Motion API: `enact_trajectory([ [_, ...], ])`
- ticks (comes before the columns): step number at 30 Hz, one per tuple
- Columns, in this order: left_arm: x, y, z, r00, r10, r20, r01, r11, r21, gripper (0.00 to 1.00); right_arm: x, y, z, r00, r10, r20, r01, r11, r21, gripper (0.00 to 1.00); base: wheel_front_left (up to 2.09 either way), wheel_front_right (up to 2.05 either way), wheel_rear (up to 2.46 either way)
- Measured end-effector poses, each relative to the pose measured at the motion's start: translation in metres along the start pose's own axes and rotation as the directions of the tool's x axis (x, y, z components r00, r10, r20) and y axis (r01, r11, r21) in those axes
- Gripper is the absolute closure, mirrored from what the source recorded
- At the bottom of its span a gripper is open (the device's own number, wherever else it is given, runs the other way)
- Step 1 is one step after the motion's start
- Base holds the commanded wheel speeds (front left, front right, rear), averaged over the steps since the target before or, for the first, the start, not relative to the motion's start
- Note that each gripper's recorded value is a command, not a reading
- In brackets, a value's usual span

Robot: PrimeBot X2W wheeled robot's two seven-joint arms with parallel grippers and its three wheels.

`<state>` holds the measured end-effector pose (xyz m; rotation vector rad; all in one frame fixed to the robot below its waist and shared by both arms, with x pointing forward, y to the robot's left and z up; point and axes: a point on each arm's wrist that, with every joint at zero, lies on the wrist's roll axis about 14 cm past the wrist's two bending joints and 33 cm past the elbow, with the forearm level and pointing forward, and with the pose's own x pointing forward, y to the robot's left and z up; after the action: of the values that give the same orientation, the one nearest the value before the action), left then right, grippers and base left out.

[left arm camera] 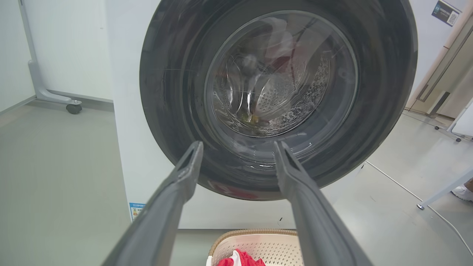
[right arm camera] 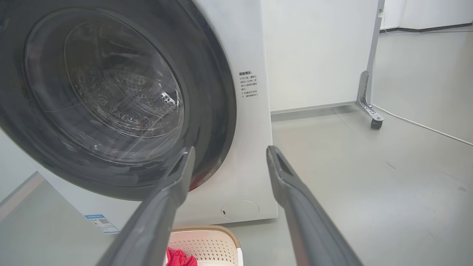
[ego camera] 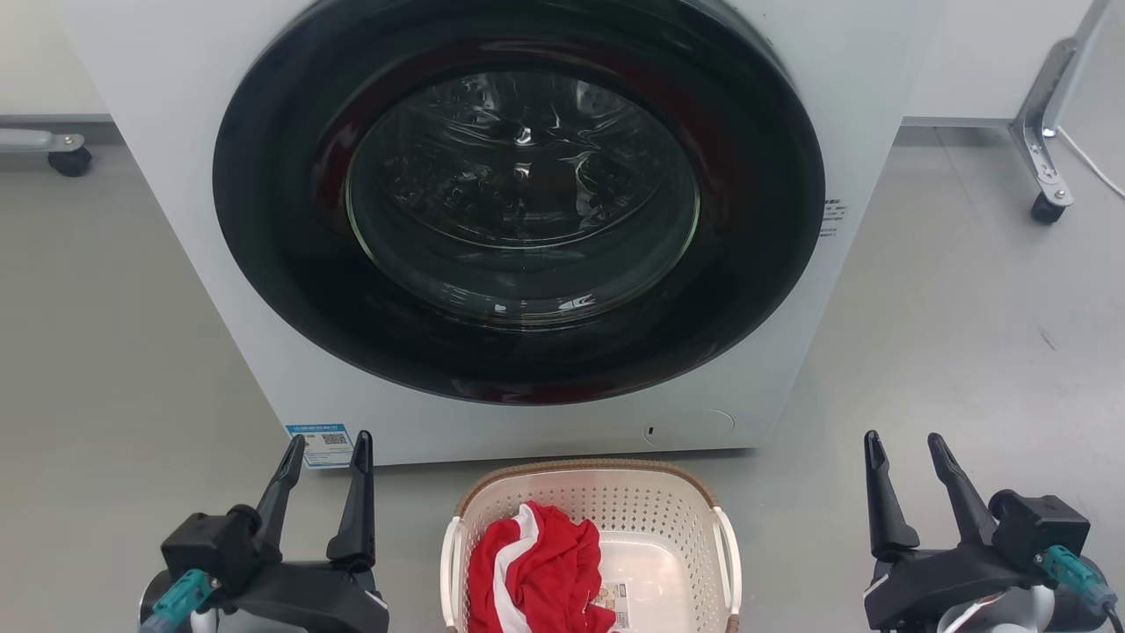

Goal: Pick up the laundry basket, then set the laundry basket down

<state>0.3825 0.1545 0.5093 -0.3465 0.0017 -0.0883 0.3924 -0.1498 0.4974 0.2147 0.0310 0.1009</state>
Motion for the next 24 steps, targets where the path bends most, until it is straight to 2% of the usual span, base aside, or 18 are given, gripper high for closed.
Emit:
enact_trajectory([
  [19, -0.0040, -0.0105, 0.0017, 0.998, -0.040, 0.050, 0.028, 0.978, 0.209, 0.00, -0.0042, 0.0062, 0.0074, 0.997, 0.023, 0.075, -0.005, 0.974, -0.226, 0.00, 0.00, 0.00, 0.00],
  [24, -0.0043, -0.0095, 0.0001, 0.998, -0.037, 0.045, 0.027, 0.977, 0.212, 0.00, -0.0045, 0.0043, 0.0081, 0.997, 0.014, 0.079, 0.004, 0.974, -0.226, 0.00, 0.00, 0.00, 0.00],
])
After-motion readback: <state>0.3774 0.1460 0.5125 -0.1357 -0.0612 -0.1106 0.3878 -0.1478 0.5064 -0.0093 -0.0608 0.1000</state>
